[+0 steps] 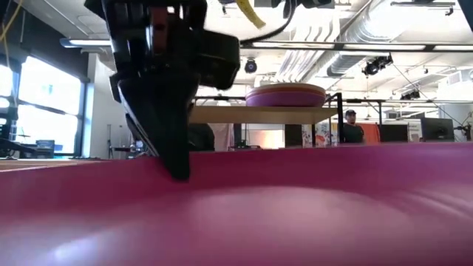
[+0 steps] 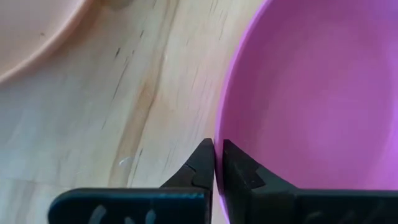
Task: Place and stack plates onto a shelf
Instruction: Stack the pink plate on top of the gray plate
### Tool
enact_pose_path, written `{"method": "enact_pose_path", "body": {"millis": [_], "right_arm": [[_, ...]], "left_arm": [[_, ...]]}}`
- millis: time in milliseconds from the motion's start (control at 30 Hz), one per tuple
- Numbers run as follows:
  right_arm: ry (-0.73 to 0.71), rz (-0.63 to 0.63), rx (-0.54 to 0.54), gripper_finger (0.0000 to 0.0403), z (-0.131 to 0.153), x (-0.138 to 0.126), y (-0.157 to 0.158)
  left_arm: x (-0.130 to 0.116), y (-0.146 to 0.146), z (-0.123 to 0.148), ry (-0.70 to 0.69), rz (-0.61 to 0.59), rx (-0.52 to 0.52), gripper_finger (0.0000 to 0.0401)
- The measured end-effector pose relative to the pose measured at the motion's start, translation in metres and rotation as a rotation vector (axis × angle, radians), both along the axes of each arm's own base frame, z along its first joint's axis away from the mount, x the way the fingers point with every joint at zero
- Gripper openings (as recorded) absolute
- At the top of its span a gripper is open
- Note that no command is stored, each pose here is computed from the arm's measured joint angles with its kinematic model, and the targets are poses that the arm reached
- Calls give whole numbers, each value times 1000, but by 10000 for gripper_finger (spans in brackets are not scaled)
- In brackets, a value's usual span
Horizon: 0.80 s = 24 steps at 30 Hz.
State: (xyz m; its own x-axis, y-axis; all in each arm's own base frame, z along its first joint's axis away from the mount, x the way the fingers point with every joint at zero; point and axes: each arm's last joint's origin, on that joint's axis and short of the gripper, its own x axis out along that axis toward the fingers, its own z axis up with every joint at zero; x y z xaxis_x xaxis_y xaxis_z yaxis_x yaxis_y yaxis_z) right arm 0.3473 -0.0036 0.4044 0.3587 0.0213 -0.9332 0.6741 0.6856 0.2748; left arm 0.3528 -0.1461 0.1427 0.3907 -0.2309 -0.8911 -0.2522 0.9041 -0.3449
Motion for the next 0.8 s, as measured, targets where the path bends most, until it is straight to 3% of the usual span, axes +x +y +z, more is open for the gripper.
{"method": "enact_pose_path", "body": {"millis": [433,800], "right_arm": [[2,36,-81,110,0,0,-13],[-6,77,-130,110,1,-2,-42]], "left_arm": [[-30,21,63,-67,27,229,1],[-62,76,122,-121,187,458,1]]}}
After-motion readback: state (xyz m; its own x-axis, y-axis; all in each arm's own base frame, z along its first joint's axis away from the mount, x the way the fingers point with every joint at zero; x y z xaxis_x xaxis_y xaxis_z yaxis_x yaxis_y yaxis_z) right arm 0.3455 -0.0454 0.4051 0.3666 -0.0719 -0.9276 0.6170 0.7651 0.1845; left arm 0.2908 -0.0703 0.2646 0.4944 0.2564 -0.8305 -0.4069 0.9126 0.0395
